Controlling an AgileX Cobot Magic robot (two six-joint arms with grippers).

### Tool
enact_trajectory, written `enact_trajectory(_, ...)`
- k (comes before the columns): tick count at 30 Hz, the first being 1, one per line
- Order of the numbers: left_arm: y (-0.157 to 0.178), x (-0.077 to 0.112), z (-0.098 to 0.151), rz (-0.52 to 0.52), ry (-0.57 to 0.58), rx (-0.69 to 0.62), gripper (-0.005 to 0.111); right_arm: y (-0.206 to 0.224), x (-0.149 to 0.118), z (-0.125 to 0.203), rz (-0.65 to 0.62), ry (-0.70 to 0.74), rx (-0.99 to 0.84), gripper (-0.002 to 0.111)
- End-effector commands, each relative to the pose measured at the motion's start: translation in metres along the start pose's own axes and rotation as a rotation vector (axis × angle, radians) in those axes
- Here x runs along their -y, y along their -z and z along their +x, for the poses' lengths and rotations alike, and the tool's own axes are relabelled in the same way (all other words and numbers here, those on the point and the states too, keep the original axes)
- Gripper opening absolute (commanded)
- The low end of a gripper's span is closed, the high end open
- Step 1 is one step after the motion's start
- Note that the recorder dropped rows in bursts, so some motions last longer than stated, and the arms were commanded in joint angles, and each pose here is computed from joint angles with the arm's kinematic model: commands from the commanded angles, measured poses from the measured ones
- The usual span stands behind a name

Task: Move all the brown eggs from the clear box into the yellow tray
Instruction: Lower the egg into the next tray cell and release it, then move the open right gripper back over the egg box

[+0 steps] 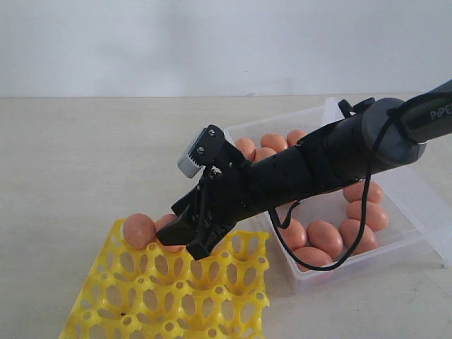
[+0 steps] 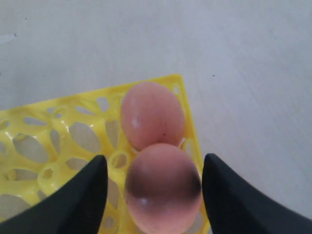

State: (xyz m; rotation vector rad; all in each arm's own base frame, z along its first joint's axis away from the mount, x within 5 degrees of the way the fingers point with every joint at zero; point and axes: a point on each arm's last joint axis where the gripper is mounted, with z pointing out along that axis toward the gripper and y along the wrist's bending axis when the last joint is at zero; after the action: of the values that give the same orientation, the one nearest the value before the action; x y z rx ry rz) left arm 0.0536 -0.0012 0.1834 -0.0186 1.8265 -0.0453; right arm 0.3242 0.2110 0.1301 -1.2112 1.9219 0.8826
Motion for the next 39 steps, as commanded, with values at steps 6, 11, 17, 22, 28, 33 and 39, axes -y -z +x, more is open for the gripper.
enact_trajectory(6,0.0,0.0,0.001,0.001,-0.004,0.006,0.004,0.044,-0.023,-0.058,0.009,0.035,0.137,0.05)
enact_trajectory(11,0.0,0.0,0.001,0.001,-0.004,0.006,0.004,0.064,-0.052,-0.068,-0.164,-0.062,0.055,0.011)
enact_trajectory(17,0.0,0.0,0.001,0.001,-0.004,0.006,0.004,0.067,-0.064,-0.051,-0.301,-0.085,-0.134,0.0)
enact_trajectory(22,0.0,0.0,0.001,0.001,-0.004,0.006,0.004,0.071,-0.05,-0.046,-0.098,-0.014,-0.23,0.0)
enact_trajectory(28,0.0,0.0,0.001,0.001,-0.004,0.006,0.004,0.102,-0.023,-0.053,0.387,0.006,-0.328,0.0)
enact_trajectory(33,0.0,0.0,0.001,0.001,-0.004,0.006,0.004,0.122,-0.011,-0.055,0.639,-0.168,-0.342,0.0)
enact_trajectory(39,0.0,0.0,0.001,0.001,-0.004,0.006,0.004,0.147,0.024,-0.057,0.848,-0.305,-0.667,0.0)
